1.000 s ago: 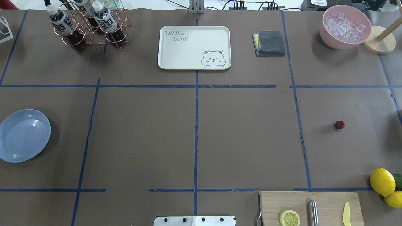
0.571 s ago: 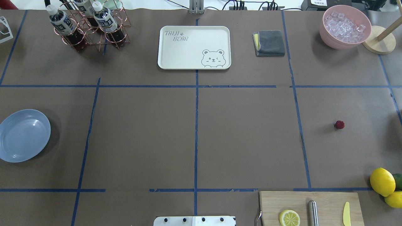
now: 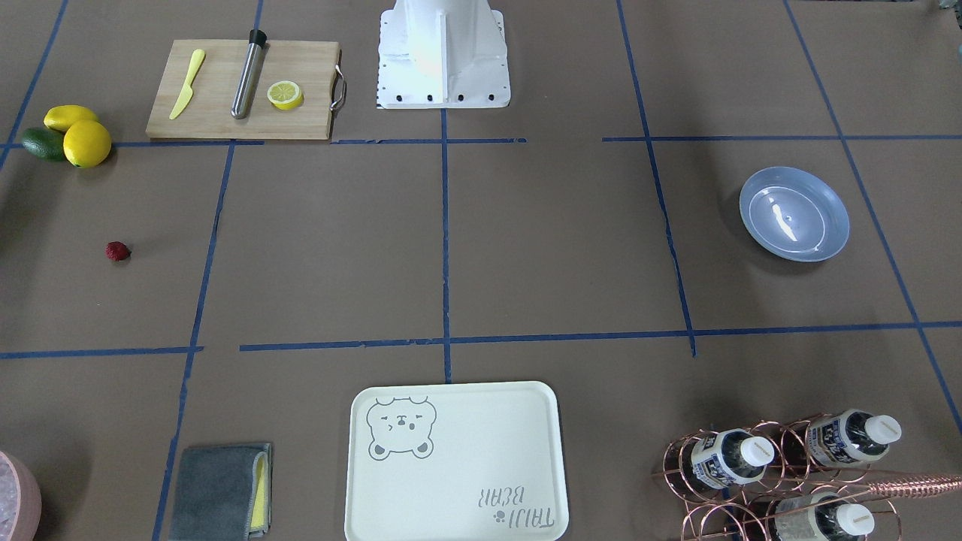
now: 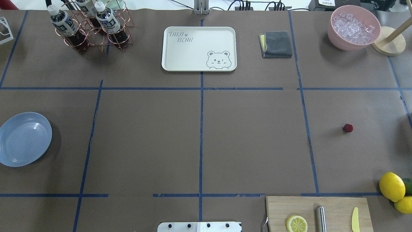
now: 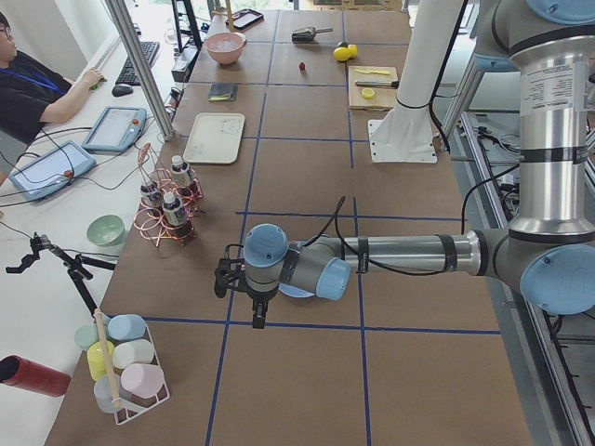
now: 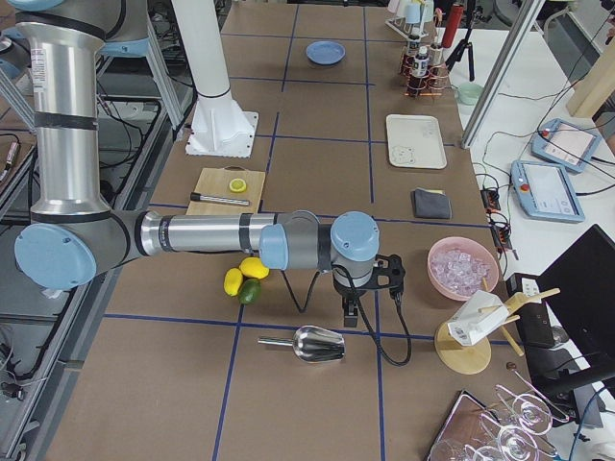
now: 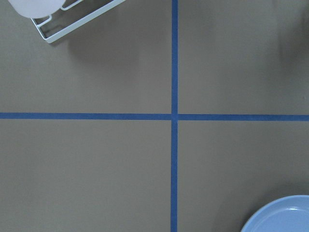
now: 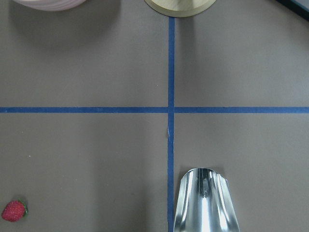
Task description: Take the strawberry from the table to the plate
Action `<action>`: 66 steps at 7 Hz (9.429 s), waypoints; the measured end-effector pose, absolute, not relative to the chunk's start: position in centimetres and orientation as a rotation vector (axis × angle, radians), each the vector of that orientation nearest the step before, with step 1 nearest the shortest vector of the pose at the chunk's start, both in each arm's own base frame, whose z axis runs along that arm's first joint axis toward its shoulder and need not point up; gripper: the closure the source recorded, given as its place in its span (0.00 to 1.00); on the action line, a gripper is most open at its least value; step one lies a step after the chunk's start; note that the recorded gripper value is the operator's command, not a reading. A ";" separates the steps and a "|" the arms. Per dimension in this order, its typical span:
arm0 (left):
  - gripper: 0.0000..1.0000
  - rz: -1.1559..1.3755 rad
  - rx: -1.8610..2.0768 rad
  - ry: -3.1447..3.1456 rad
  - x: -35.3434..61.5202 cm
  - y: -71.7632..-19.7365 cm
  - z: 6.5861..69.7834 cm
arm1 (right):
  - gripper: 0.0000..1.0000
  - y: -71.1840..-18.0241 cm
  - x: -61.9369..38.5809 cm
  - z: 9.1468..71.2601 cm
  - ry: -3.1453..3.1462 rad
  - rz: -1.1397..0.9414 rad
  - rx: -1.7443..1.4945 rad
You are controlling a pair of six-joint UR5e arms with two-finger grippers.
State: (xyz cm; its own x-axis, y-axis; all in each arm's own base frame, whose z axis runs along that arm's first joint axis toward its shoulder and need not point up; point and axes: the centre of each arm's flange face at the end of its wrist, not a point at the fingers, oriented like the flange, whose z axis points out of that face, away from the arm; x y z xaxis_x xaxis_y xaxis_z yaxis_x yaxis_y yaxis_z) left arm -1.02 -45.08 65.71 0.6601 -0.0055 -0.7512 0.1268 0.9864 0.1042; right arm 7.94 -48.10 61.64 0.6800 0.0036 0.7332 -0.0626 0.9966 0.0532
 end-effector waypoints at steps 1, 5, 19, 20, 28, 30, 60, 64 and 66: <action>0.00 -0.082 0.162 0.875 0.9 -43.1 66.4 | 0.00 -48.2 8.0 61.2 -0.820 0.034 0.085; 0.00 -0.098 0.156 0.973 7.5 -38.8 69.0 | 0.00 -48.4 7.9 60.3 -0.824 0.026 0.102; 1.00 -0.097 0.128 0.961 14.7 -37.2 71.2 | 0.00 -48.6 7.9 59.4 -0.826 0.019 0.118; 1.00 -0.096 0.128 0.962 14.7 -37.2 71.2 | 0.00 -48.6 7.9 59.3 -0.827 0.018 0.121; 1.00 -0.131 0.110 1.145 16.9 -46.9 51.7 | 0.00 -50.1 3.6 55.2 -0.870 0.087 0.088; 1.00 -0.243 0.063 1.194 22.1 -49.4 44.9 | 0.00 -50.8 0.8 54.0 -0.890 0.124 0.085; 0.00 -0.451 0.064 1.120 38.0 -47.2 23.1 | 0.28 -44.6 -26.1 56.6 -0.779 -0.080 0.066; 0.00 -0.446 0.057 1.123 38.0 -47.1 22.9 | 0.34 -44.4 -26.0 56.8 -0.784 -0.083 0.056; 0.00 -0.444 0.053 1.125 38.1 -47.1 22.8 | 0.39 -44.2 -25.8 57.2 -0.779 -0.081 0.049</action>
